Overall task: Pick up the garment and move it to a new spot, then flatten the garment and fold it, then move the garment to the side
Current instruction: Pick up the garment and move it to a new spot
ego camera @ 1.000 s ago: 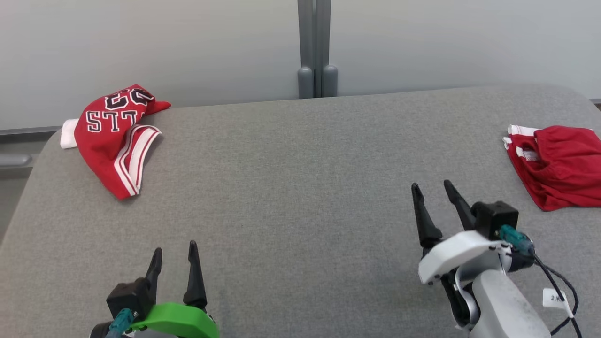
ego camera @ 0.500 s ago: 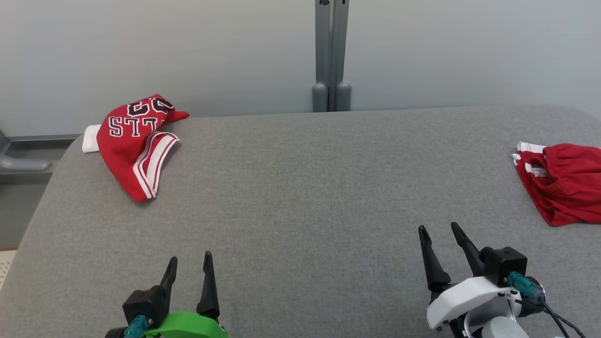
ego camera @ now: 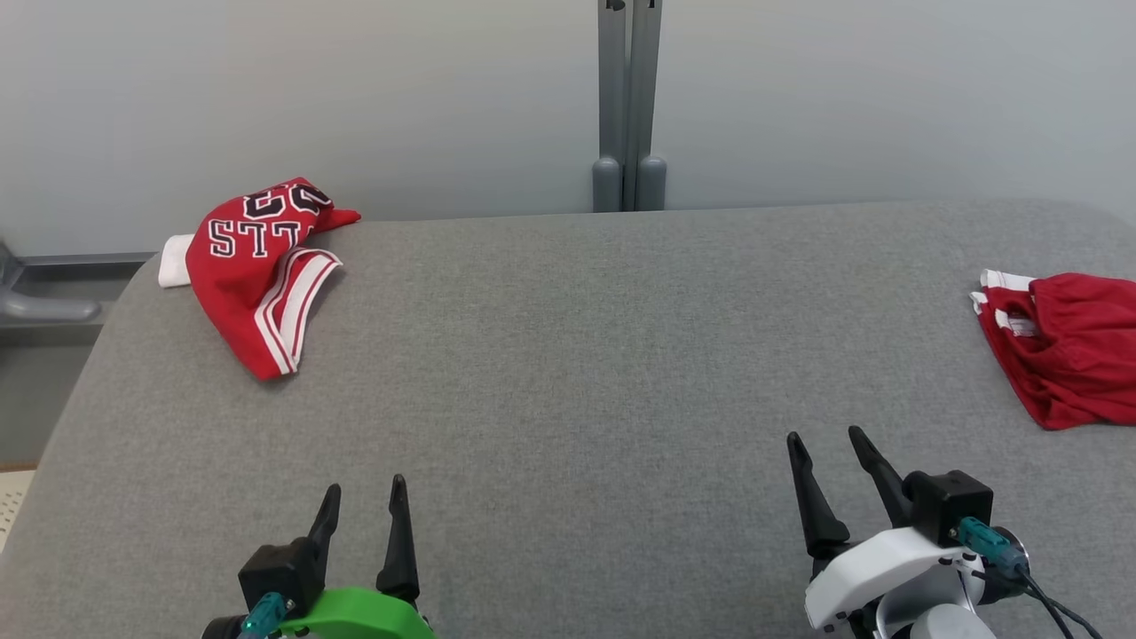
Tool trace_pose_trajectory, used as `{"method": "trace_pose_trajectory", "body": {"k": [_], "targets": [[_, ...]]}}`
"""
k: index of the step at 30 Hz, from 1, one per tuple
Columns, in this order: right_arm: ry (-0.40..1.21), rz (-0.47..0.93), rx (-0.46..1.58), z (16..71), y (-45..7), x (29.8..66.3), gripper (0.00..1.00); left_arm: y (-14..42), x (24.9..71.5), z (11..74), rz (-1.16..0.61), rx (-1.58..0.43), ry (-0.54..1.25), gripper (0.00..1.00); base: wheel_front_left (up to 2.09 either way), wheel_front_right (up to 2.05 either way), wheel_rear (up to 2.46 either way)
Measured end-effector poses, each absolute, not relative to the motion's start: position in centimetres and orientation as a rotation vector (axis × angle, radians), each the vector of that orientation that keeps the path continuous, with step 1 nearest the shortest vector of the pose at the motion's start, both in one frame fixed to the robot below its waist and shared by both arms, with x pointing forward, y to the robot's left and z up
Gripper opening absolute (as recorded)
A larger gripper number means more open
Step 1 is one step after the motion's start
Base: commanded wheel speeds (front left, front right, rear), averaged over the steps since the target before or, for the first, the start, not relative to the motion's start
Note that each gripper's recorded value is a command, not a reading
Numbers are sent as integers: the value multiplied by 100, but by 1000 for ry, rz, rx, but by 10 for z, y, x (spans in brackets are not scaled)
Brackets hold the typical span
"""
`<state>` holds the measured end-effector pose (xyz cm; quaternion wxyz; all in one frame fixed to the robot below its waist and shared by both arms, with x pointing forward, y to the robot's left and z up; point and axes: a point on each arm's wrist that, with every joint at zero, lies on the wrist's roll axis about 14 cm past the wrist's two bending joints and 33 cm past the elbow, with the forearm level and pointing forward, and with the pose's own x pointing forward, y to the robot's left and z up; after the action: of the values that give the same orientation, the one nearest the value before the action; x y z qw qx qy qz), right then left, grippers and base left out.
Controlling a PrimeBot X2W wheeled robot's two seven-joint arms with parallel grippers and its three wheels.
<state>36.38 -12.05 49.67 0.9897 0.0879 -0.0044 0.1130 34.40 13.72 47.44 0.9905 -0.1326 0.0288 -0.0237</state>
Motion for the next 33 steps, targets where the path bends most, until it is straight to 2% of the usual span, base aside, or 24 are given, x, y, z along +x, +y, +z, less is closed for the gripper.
{"method": "trace_pose_trajectory", "body": {"k": [8,27,33], "targets": [[1,278,161,496,-104,370,100,153,339,479,-3,-266,39,100,0,0,0],[35,691,154,497,41,381,100,265,269,486,369,-257,-30,100,0,0,0],[56,751,152,491,63,382,100,279,256,485,433,-255,-31,100,0,0,0]]}}
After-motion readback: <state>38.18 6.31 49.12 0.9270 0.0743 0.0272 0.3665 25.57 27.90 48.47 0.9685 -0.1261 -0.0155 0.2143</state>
